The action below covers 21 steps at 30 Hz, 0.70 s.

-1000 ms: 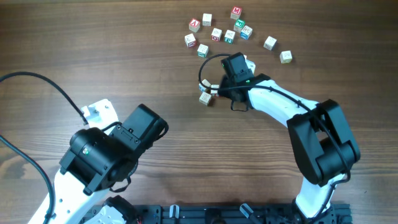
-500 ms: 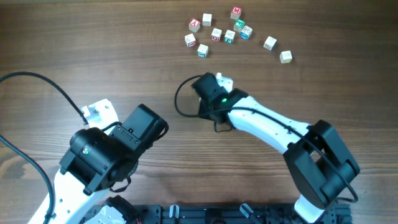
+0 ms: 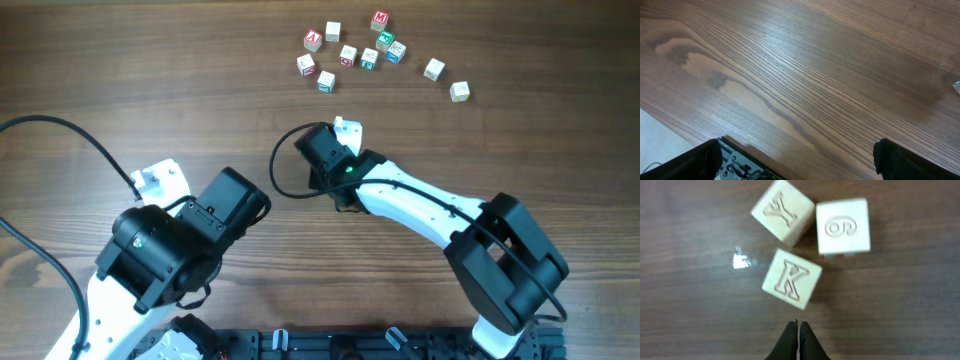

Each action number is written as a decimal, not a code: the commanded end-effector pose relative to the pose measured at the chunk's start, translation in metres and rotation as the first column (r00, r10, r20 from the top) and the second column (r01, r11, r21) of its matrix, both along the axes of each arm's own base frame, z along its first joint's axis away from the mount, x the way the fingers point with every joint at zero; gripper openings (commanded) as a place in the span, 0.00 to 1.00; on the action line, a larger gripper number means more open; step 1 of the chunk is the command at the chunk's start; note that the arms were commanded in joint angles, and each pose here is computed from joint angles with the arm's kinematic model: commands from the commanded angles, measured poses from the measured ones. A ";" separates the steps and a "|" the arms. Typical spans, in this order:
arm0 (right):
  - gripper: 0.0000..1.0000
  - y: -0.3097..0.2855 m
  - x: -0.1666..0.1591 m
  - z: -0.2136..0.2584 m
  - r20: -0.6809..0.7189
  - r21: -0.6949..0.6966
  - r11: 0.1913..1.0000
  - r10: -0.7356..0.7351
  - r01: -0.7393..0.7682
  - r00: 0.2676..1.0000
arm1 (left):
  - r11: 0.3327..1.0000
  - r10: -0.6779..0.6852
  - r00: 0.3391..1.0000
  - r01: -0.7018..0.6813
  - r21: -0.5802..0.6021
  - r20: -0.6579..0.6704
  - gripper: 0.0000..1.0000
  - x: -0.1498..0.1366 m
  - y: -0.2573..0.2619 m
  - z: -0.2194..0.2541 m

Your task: Form a circle

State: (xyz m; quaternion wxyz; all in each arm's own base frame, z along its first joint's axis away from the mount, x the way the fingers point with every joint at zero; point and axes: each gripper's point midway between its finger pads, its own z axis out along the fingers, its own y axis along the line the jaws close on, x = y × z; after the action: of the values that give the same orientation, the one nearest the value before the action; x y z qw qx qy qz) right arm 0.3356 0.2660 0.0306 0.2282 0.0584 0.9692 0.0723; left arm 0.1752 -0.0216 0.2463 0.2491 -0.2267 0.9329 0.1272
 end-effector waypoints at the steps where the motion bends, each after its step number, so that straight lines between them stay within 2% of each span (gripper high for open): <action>1: 0.05 -0.003 0.006 -0.008 0.028 -0.063 0.997 0.037 -0.035 0.999 | 1.000 0.011 1.000 -0.011 -0.002 0.009 1.00 0.000 0.001 0.000; 12: 0.05 0.003 0.010 -0.014 0.042 -0.102 0.985 0.144 -0.139 0.989 | 1.000 0.011 1.000 -0.011 -0.002 0.009 1.00 0.000 0.001 0.000; 21: 0.05 0.004 0.008 -0.015 0.031 -0.098 0.983 0.158 -0.155 0.987 | 1.000 0.011 1.000 -0.011 -0.002 0.009 1.00 0.000 0.001 0.000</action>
State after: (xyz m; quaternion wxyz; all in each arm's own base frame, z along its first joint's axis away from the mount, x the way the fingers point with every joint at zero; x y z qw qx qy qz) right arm 0.3455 0.2695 0.0249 0.2513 -0.0193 0.9663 0.0519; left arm 0.1752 -0.0216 0.2463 0.2491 -0.2267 0.9329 0.1272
